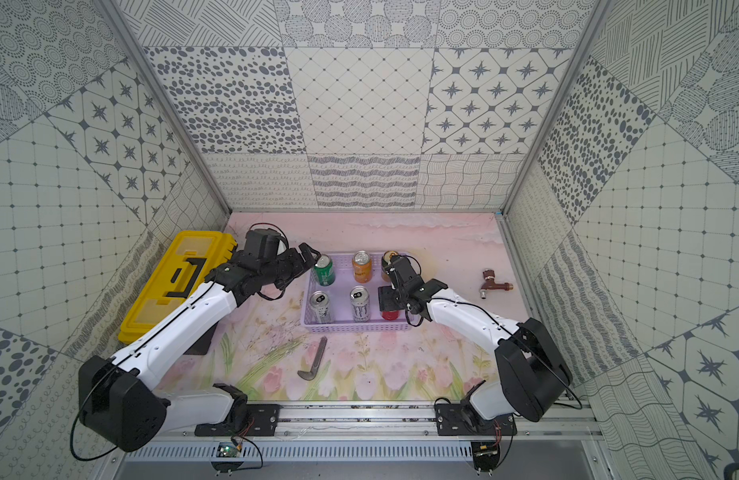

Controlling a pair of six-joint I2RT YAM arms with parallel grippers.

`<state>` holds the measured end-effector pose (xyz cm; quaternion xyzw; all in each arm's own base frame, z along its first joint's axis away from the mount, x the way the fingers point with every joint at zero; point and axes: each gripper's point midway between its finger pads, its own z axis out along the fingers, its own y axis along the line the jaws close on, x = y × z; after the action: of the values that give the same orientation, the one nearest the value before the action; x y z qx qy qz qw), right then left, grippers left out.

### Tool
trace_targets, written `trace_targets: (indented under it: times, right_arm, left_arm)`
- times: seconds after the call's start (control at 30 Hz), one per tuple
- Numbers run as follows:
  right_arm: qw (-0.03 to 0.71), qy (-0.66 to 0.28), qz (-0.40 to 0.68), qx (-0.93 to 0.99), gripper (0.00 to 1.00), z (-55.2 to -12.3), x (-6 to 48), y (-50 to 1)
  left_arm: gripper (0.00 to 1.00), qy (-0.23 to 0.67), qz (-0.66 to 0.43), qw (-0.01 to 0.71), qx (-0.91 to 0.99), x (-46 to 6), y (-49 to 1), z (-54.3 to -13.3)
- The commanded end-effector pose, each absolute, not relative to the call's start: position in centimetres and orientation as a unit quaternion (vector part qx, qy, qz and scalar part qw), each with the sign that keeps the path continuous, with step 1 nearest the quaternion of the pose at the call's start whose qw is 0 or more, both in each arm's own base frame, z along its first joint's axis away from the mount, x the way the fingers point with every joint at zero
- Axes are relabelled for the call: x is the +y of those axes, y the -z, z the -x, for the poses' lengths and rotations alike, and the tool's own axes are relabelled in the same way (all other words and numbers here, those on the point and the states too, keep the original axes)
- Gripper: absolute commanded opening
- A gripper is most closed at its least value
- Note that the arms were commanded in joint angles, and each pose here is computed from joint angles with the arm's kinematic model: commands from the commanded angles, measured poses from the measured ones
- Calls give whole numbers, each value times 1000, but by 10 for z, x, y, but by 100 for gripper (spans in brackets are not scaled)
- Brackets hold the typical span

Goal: Take out the drinks from the basket
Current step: Pick up the drink from the basket, then place the drink at the center of the board.

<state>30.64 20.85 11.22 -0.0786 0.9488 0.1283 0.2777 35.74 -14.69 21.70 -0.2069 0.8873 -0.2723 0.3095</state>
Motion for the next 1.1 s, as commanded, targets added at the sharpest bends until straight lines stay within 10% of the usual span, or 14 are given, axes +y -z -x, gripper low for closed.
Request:
trace_targets:
  times: [0.0,0.6,1.07]
  right_arm:
    - [343,-192,56,918,37,-325,217,-173]
    - [462,-161,-105,866,35,-366,98,-268]
    - [464,-96,-126,872,35,-493,88,-218]
  left_arm:
    - [100,245,190,309,899,-141,-214,-349]
    - [100,223,187,318,902,-137,-219,-344]
    - [100,215,177,317,907,-140,-213,-343]
